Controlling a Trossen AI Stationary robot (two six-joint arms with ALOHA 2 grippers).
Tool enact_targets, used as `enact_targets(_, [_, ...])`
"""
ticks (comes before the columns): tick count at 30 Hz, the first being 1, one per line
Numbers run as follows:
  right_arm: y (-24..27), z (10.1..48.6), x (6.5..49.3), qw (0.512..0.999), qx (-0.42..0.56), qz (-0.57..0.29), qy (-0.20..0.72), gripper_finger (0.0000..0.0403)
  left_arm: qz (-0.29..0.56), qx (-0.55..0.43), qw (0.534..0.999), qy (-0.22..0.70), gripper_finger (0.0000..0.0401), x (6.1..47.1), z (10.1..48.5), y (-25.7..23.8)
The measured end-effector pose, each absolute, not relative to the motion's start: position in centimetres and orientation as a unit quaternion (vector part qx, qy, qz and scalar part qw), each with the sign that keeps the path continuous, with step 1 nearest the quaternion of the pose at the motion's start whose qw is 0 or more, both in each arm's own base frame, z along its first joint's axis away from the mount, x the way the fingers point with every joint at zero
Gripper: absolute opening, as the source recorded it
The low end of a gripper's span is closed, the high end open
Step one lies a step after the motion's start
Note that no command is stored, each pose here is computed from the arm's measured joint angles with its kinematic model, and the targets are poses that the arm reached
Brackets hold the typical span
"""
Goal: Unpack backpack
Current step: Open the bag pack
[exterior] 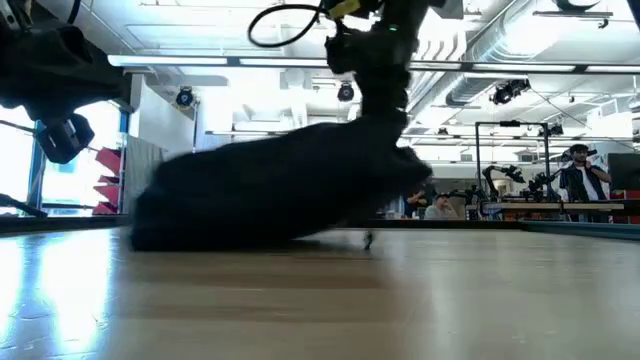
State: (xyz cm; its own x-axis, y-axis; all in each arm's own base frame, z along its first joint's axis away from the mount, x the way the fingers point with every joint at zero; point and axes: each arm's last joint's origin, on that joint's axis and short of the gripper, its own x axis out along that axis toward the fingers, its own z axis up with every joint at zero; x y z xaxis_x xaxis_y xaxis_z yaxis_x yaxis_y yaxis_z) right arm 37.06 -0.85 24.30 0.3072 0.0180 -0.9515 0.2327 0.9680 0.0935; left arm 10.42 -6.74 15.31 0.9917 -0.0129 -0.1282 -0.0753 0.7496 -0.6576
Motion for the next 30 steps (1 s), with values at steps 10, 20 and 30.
enact_targets(10, [11.7,18.1,34.0,0.796,0.085,0.106,0.589,0.0004,0.021,-0.354,0.933,0.055,0.0014,10.3,15.4,-6.9])
enact_targets(20, [14.5,22.8,34.8,0.825,0.034,0.067,0.559,0.0125,0.025,-0.351,0.936,0.006,0.0022,10.8,16.5,-6.3])
enact_targets(30, [14.5,29.8,36.1,0.868,-0.068,0.074,0.486,0.0245,-0.162,-0.444,0.879,0.065,0.0101,11.0,17.7,-7.2])
